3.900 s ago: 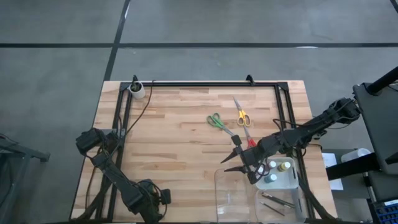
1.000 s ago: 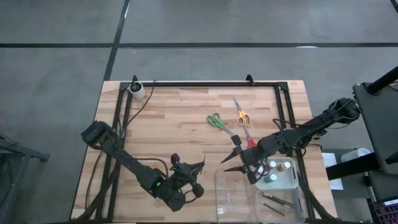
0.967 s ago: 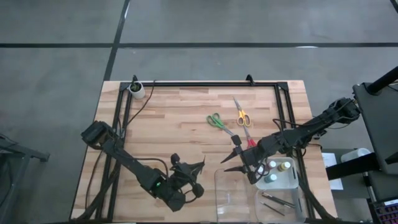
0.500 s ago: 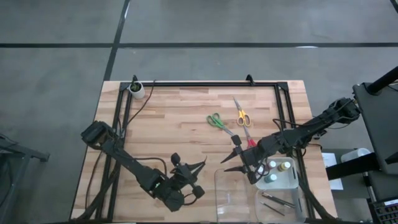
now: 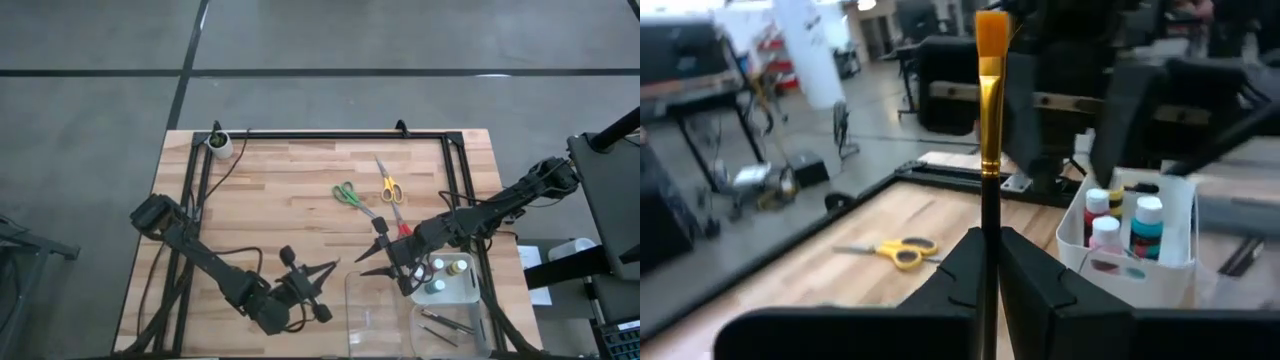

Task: Pick & Place Paint Supplies
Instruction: Put the gold paintbrush into the right transparent bin

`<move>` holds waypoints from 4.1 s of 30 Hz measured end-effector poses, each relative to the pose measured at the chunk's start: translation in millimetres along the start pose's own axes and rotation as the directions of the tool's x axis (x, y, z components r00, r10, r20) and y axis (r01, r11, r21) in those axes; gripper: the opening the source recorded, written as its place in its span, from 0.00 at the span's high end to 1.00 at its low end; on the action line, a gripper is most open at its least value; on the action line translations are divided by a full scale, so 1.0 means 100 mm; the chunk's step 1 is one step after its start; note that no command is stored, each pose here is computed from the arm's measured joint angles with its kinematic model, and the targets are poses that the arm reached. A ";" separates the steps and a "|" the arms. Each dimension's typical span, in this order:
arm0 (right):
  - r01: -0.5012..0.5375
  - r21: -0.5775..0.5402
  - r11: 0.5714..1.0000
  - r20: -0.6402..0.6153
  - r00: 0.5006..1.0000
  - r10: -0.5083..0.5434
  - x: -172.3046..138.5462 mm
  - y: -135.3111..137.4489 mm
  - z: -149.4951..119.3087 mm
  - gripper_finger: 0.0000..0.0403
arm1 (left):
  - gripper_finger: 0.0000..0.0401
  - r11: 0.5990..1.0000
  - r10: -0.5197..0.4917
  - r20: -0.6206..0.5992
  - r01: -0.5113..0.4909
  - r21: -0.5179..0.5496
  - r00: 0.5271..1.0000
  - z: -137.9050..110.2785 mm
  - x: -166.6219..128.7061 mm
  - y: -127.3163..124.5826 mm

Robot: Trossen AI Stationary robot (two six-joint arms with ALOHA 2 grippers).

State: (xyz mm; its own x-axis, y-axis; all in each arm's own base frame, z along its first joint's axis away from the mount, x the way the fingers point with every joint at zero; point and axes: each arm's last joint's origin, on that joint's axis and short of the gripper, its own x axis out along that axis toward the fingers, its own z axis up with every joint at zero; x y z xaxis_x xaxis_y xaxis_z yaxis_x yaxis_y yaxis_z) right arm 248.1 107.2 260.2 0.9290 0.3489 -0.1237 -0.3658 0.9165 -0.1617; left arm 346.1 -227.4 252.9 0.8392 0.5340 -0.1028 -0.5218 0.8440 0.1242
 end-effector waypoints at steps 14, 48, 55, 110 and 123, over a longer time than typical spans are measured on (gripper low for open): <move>0.000 0.000 1.000 0.000 1.000 0.000 0.00 0.00 0.00 0.64 | 0.93 0.991 -0.135 0.070 0.133 0.028 0.988 0.48 -0.10 0.23; 0.133 0.075 0.988 -0.022 0.991 -0.132 0.00 -0.04 -0.01 0.64 | 0.93 0.968 -0.223 0.040 0.217 0.123 0.974 0.47 0.06 0.30; 0.135 0.081 0.988 0.006 0.991 -0.136 0.00 -0.05 0.02 0.64 | 0.93 0.969 -0.221 0.039 0.214 0.122 0.975 0.47 0.07 0.30; 0.168 0.007 0.986 -0.032 0.985 -0.168 0.61 -0.16 -0.02 0.91 | 0.93 0.968 -0.215 0.030 0.210 0.135 0.976 0.45 0.08 0.31; 0.165 -0.003 0.986 -0.050 0.985 -0.165 0.61 -0.15 -0.04 0.95 | 0.93 0.968 -0.215 0.027 0.209 0.137 0.976 0.44 0.09 0.31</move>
State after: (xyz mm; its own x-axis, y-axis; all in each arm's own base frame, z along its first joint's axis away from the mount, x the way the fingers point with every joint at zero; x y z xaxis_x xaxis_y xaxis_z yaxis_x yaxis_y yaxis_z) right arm 310.4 113.6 251.3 0.9725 0.1828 -0.1444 -0.2078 0.9609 -0.1831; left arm 343.7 -198.7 299.6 0.9356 0.3387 -0.0999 -0.3088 0.9219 0.2340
